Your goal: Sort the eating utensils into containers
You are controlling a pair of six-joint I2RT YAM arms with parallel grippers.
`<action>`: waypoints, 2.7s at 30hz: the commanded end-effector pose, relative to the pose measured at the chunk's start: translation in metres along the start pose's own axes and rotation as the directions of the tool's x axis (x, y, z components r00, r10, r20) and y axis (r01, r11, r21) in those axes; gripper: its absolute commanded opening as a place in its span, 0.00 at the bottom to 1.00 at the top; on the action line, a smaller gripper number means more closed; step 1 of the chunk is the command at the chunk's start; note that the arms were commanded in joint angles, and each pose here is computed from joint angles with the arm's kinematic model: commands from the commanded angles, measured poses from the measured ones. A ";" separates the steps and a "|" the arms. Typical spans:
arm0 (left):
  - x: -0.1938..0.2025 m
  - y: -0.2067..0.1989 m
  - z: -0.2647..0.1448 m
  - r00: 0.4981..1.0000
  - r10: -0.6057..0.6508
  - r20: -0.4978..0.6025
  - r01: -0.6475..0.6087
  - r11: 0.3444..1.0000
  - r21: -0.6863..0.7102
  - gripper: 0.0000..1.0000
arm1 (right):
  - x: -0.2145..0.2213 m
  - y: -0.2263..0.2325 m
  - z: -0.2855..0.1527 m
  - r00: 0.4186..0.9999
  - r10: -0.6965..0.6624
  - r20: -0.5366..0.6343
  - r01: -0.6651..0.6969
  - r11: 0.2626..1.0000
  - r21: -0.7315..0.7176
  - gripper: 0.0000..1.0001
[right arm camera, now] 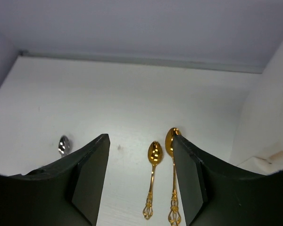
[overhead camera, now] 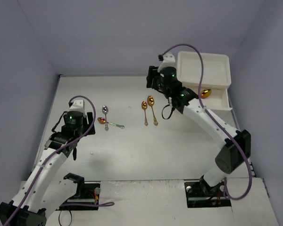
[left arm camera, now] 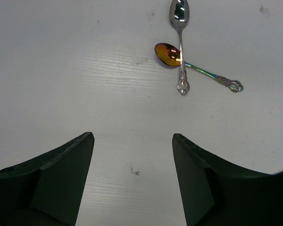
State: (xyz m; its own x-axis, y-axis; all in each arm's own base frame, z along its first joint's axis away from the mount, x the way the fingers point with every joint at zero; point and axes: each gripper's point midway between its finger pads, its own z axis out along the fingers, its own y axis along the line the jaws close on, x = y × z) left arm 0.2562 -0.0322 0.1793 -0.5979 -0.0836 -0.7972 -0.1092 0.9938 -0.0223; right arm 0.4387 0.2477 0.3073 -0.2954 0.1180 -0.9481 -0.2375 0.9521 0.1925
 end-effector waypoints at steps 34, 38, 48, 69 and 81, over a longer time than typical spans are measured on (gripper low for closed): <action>-0.009 -0.002 0.007 1.000 -0.006 0.013 0.006 1.000 0.000 0.64 | 0.272 -0.021 0.106 0.864 -0.006 -0.504 0.087 0.987 0.137 0.25; -0.009 -0.002 0.007 1.000 -0.006 0.013 0.006 1.000 -0.001 0.64 | 0.287 -0.015 0.102 0.845 -0.025 -0.535 0.097 0.990 0.106 0.08; -0.010 -0.003 0.007 1.000 -0.006 0.014 0.006 1.000 0.002 0.64 | 0.210 0.057 0.083 0.906 -0.049 -0.421 0.022 0.997 -0.068 0.00; -0.010 -0.004 0.006 1.000 -0.019 0.013 0.019 1.000 0.012 0.64 | -0.045 -0.131 -0.084 0.809 0.468 0.356 -0.566 0.784 0.255 0.00; -0.008 -0.007 0.008 1.000 -0.018 0.002 0.018 1.000 0.022 0.64 | -0.002 -0.234 -0.111 0.574 0.585 0.573 -0.816 0.473 0.333 0.00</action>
State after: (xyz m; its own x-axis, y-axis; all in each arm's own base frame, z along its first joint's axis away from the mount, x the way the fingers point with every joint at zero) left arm 0.2581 -0.0359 0.1701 -0.6300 -0.0806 -0.7724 -0.0960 0.9951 -0.0255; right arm 0.3838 0.0103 0.2870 0.0768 0.7240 -0.6855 0.4381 0.5932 0.6755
